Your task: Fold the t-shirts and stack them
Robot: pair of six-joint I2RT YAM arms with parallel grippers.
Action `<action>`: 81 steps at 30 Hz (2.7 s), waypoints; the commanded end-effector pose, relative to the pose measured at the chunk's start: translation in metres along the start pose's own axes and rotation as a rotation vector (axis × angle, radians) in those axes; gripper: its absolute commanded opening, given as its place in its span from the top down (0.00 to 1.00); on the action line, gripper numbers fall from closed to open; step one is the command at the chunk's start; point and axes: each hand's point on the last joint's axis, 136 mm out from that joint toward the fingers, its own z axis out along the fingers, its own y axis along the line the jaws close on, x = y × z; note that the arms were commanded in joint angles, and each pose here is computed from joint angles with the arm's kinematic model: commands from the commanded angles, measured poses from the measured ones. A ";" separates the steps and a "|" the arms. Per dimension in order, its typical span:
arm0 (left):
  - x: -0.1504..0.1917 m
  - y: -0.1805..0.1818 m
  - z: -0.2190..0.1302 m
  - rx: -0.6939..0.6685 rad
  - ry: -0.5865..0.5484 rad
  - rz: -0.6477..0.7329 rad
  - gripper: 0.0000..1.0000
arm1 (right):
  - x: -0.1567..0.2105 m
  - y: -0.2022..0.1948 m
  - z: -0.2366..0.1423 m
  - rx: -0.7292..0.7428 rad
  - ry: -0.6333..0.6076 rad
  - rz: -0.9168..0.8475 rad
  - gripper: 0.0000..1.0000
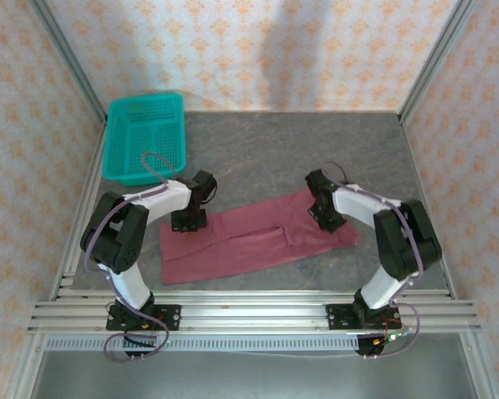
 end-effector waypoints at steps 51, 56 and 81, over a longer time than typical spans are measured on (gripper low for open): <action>0.087 -0.145 -0.134 0.540 0.089 -0.001 0.72 | -0.095 0.331 -0.210 -0.912 -0.013 -0.367 0.63; 0.056 -0.128 -0.144 0.556 0.008 -0.083 0.54 | -0.087 0.240 -0.213 -0.700 -0.054 -0.448 0.54; 0.175 -0.165 -0.060 0.527 0.292 0.128 0.70 | 0.151 -0.115 -0.096 -0.314 0.577 -0.499 0.49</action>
